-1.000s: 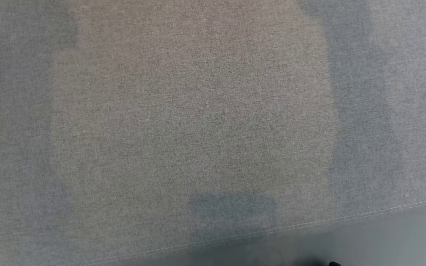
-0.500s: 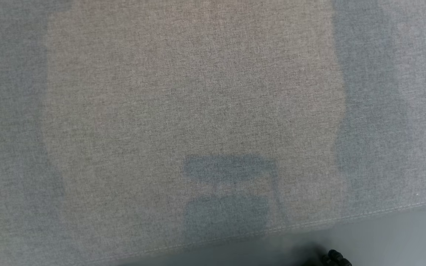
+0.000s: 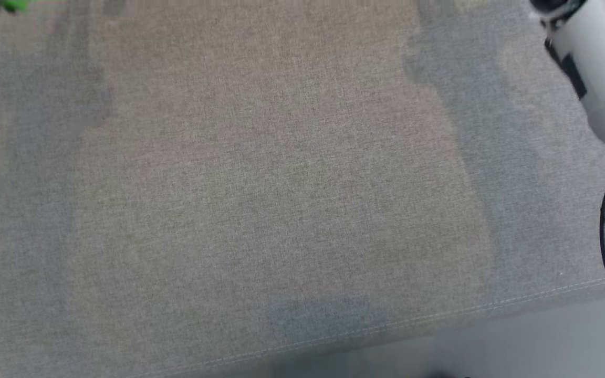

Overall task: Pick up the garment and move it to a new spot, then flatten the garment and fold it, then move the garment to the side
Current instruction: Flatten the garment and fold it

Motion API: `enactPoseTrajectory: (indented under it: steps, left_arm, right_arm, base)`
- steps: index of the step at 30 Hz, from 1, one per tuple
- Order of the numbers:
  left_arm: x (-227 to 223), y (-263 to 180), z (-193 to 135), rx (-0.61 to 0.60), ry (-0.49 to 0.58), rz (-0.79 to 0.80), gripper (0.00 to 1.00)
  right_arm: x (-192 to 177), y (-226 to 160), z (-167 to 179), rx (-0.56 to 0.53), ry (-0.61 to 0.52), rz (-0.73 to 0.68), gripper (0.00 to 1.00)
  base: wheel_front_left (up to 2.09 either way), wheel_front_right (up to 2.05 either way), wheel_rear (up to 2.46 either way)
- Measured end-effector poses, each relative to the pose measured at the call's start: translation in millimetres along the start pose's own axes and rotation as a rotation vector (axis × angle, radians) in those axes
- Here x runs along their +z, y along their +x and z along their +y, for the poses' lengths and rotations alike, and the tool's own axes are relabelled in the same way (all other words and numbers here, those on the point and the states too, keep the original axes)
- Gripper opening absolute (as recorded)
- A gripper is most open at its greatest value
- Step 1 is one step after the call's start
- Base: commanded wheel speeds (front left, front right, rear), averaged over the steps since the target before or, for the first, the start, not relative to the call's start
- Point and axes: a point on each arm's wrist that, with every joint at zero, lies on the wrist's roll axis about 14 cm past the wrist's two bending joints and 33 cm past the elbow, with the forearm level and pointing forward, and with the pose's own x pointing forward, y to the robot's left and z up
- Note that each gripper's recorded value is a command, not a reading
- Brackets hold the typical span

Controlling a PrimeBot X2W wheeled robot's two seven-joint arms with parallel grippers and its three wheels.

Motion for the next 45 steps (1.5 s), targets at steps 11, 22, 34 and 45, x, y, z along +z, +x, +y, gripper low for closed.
enactPoseTrajectory:
  steps: [11, 22, 34, 45]
  left_arm:
    - [-17.2, -97.1, -49.9, 0.019, -0.116, 0.033, 0.00]
    - [-37.4, -171.7, -82.4, 0.109, -0.259, 0.061, 0.00]
    - [-82.6, -237.8, -105.1, 0.245, -0.401, 0.149, 0.00]
    - [-112.5, -296.6, -111.5, 0.333, -0.400, 0.246, 0.00]
  right_arm:
    - [-35.6, -112.1, 1.2, -0.037, 0.117, 0.112, 0.00]
    - [-30.1, -197.4, -2.7, -0.153, 0.205, 0.047, 0.00]
    - [-59.6, -280.4, -2.8, -0.256, 0.231, 0.124, 0.00]
    - [-85.8, -332.1, 20.0, -0.269, 0.265, 0.274, 0.00]
  base:
    - [0.00, 0.00, 0.00]
    - [0.00, 0.00, 0.00]
    - [0.00, 0.00, 0.00]
    - [0.00, 0.00, 0.00]
